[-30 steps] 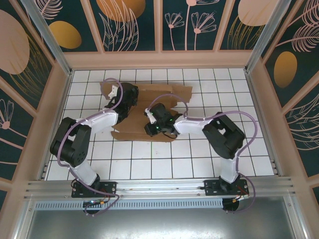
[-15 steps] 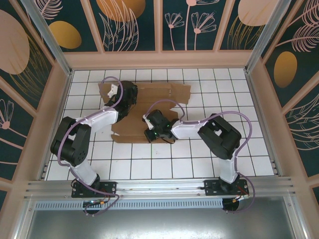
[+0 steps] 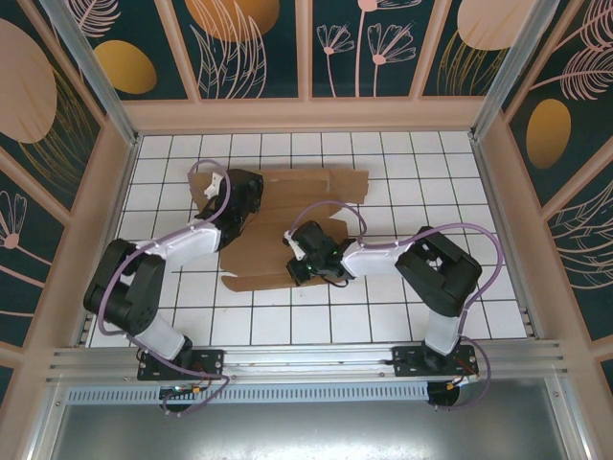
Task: Fold the paper box
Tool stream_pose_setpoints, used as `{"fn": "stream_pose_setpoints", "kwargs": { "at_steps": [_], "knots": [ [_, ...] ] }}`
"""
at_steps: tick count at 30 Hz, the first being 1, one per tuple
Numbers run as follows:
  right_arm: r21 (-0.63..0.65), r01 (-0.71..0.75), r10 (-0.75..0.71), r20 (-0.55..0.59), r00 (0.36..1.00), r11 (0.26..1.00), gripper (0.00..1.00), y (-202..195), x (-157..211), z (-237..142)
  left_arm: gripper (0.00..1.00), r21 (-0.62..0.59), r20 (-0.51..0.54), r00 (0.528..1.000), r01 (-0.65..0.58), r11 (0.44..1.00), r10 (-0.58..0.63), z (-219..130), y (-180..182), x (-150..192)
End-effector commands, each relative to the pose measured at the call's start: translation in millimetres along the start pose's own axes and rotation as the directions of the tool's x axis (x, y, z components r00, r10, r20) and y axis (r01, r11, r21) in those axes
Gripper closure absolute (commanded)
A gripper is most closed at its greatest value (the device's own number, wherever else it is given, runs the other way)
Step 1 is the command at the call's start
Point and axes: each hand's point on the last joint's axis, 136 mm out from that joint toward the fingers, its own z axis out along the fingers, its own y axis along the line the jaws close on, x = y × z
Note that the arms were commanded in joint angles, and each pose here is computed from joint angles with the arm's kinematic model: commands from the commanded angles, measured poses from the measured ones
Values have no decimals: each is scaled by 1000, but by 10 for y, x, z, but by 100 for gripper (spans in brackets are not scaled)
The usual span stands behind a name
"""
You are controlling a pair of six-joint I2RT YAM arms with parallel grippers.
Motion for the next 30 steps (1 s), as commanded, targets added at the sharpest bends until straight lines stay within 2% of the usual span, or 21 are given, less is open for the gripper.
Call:
{"fn": "stream_pose_setpoints", "kwargs": {
  "at_steps": [1, 6, 10, 16, 21, 24, 27, 30],
  "knots": [
    [133, -47, 62, -110, 992, 990, 98, -392, 470, 54, 100, -30, -19, 998, -59, 998, 58, -128, 267, 4],
    [85, -52, 58, -69, 996, 995, 94, -341, 385, 53, 100, 68, -8, 997, -82, 994, 83, -203, 218, -17],
    [61, -53, 57, -57, 997, 997, 92, -320, 300, 45, 100, 126, -51, 996, -65, 990, 72, -130, 162, 81],
    [-2, -56, 56, -23, 998, 998, 86, -242, 76, -105, 100, 148, -52, 998, -9, 989, 17, -98, 272, 88],
    [-122, -20, 31, 90, 995, 992, 70, -65, -464, -616, 100, 153, -53, 999, 1, 988, 7, -124, 340, 92],
    [-170, -68, 106, 221, 969, 983, 55, -148, -930, -1120, 100, 154, -55, 998, -2, 988, 10, -138, 362, 103],
    [-170, -185, 234, 342, 910, 968, 54, -437, -1352, -1572, 100, 148, -54, 999, 2, 989, 6, -141, 405, 103],
    [-132, -337, 361, 409, 838, 932, 53, -718, -1609, -1802, 100, 155, -56, 998, 5, 988, 4, -137, 396, 108]
  ]
}}
